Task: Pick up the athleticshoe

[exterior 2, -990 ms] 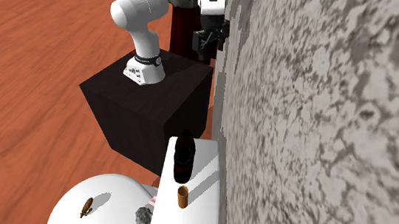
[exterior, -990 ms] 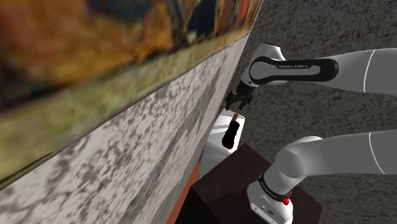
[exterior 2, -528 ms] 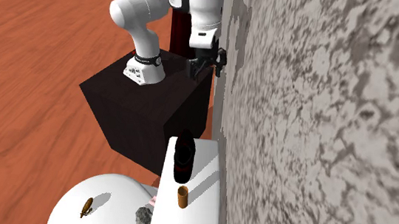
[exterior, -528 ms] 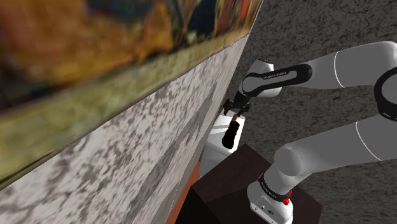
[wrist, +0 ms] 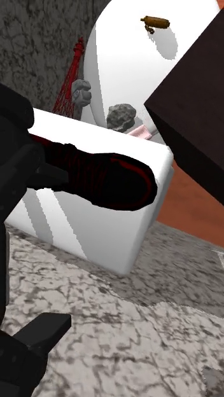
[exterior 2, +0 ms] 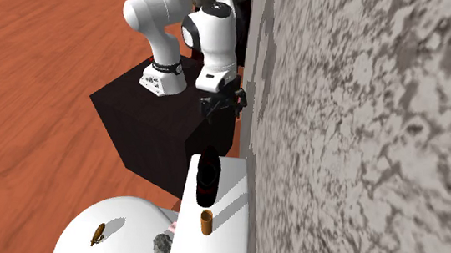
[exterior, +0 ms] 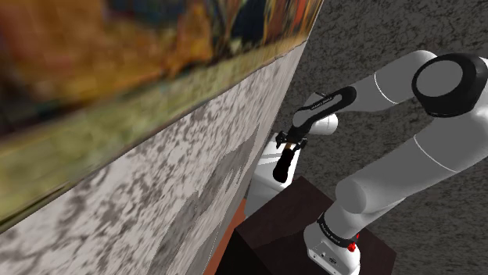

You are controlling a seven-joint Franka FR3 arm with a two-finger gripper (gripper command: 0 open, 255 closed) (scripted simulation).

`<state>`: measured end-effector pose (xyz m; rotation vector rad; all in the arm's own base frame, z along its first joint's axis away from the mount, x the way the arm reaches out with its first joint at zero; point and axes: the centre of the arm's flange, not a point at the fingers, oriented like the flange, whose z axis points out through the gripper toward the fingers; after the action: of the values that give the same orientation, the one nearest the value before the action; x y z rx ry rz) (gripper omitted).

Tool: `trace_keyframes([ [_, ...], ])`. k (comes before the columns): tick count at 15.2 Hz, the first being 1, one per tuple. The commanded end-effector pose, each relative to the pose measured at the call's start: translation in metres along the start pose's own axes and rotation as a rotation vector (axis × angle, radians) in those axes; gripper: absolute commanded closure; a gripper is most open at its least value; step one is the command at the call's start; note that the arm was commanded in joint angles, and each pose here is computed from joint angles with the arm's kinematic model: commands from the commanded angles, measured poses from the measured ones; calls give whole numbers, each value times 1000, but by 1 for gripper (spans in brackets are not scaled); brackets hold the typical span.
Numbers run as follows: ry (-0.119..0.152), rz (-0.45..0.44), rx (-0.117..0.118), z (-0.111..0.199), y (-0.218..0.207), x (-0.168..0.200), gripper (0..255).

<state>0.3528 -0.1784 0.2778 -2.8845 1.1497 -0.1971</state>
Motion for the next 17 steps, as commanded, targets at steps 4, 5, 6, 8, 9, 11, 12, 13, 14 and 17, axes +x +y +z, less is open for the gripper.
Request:
trace_keyframes([
  [4,31,140,-7,55,37,21,0],
  [5,37,167,-9,65,44,24,0],
  [6,43,195,-10,75,51,26,0],
  [8,54,250,-12,95,66,31,0],
  [9,58,267,-13,102,71,33,0],
  [11,58,267,-13,112,72,32,0],
  [12,58,267,-13,117,72,31,0],
  [13,58,267,-13,123,73,31,0],
  [14,58,267,-13,128,73,30,0],
  [17,58,267,-13,141,74,29,0],
])
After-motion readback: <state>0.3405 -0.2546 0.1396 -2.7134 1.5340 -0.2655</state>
